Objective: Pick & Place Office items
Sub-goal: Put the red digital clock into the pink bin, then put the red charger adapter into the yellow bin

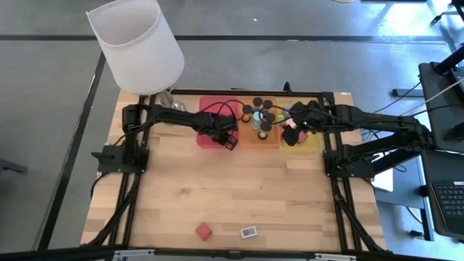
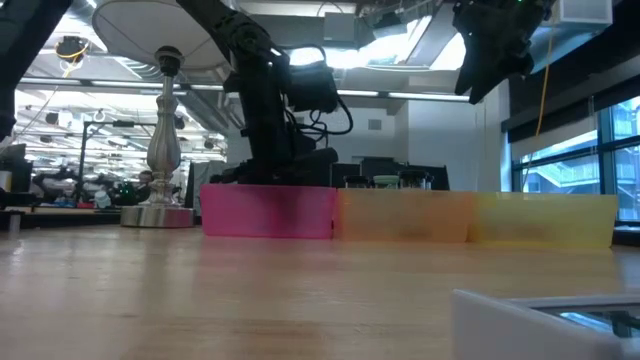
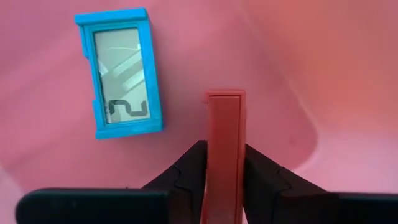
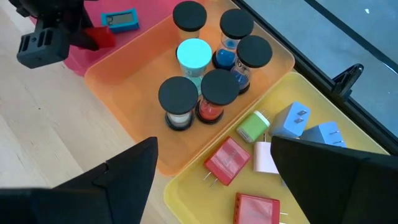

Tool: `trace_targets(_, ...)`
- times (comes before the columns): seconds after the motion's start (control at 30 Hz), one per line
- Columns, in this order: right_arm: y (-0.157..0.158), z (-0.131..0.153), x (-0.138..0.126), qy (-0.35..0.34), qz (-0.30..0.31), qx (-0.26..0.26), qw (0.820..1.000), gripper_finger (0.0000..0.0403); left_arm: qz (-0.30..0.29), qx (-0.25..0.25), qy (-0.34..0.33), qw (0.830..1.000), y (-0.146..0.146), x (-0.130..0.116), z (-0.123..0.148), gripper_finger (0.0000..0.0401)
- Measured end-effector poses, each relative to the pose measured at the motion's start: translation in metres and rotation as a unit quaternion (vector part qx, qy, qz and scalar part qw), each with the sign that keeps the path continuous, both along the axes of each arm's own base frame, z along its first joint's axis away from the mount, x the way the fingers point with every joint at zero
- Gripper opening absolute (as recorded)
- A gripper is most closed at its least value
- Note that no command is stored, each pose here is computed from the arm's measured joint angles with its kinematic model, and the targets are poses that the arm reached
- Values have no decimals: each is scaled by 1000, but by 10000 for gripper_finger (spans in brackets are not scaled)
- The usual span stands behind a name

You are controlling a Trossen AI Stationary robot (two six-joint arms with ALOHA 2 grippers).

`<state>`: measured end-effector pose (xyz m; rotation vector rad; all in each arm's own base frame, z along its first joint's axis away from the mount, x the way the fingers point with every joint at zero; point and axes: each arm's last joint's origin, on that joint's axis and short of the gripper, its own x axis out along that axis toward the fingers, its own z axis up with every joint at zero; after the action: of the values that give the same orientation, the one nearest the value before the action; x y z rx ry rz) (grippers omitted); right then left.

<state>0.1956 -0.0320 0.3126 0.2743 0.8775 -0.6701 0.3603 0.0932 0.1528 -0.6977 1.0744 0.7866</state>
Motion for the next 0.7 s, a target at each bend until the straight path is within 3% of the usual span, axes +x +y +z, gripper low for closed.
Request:
trace_targets(0.13, 0, 0, 0, 0, 0, 0, 1000, 316, 3, 4, 1, 1000, 0, 0, 0, 100)
trace_targets(0.37, 0, 0, 0, 0, 0, 0, 1000, 316, -23, -45, -19, 999, 5, -2, 6, 150)
trace_targets(0.7, 0, 0, 0, 1, 2, 1, 1000, 316, -76, 6, -104, 992, 10, -17, 67, 177)
